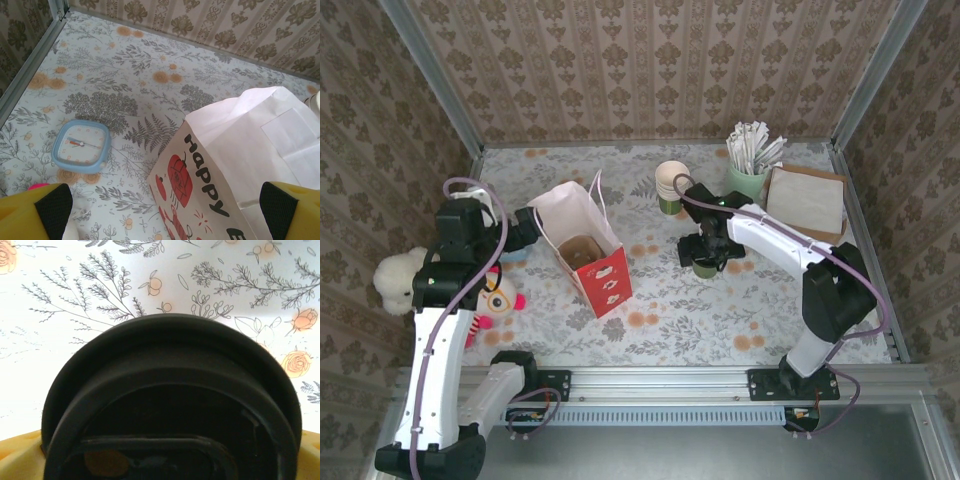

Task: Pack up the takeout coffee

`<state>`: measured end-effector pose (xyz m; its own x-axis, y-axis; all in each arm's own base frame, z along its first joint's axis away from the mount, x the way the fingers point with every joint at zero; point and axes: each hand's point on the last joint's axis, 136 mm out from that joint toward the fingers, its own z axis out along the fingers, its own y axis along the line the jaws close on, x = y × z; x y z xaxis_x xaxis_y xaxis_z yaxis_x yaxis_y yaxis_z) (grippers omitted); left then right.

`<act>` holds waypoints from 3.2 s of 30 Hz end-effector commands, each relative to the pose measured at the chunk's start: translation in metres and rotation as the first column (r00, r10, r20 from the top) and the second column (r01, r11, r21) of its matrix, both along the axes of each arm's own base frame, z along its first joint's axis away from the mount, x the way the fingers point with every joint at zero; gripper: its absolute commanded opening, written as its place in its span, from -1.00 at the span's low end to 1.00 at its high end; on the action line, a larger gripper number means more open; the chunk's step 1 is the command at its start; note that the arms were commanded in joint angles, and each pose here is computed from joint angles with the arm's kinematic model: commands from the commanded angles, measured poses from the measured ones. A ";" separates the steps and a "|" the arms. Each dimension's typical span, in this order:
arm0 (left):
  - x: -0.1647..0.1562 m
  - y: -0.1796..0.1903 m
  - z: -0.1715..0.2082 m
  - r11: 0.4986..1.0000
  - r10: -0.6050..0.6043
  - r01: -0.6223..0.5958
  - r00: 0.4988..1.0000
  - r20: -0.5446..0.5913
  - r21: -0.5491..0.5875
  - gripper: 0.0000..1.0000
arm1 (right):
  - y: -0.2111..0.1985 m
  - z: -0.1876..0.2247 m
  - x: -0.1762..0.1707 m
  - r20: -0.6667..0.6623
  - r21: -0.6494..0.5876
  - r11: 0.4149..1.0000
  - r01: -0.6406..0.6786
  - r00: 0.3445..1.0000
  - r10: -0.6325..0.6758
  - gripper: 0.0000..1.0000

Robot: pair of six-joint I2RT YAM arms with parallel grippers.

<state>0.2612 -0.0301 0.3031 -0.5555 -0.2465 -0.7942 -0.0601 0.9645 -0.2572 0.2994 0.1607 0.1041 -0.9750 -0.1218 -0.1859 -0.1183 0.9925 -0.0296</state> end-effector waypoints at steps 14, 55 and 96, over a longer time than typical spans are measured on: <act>-0.008 0.006 -0.004 0.999 0.006 -0.005 1.000 -0.018 0.041 1.00 | -0.016 0.004 0.003 -0.090 -0.143 0.976 -0.162 0.985 0.150 1.00; -0.005 0.005 -0.011 1.000 0.017 -0.016 0.999 -0.034 0.015 1.00 | -0.012 0.012 0.007 -0.076 -0.124 0.984 -0.131 0.990 0.122 0.63; -0.018 -0.066 -0.036 0.896 -0.141 0.048 0.974 -0.179 -0.442 0.50 | -0.013 0.022 0.006 0.049 -0.072 0.994 -0.079 0.995 0.083 0.62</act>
<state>0.2484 -0.0907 0.2757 -0.6944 -0.4587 -0.5544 -0.0318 0.7893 -0.6132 0.3060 0.1487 0.1163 -0.9555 -0.2212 -0.1953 -0.2015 0.9726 -0.1157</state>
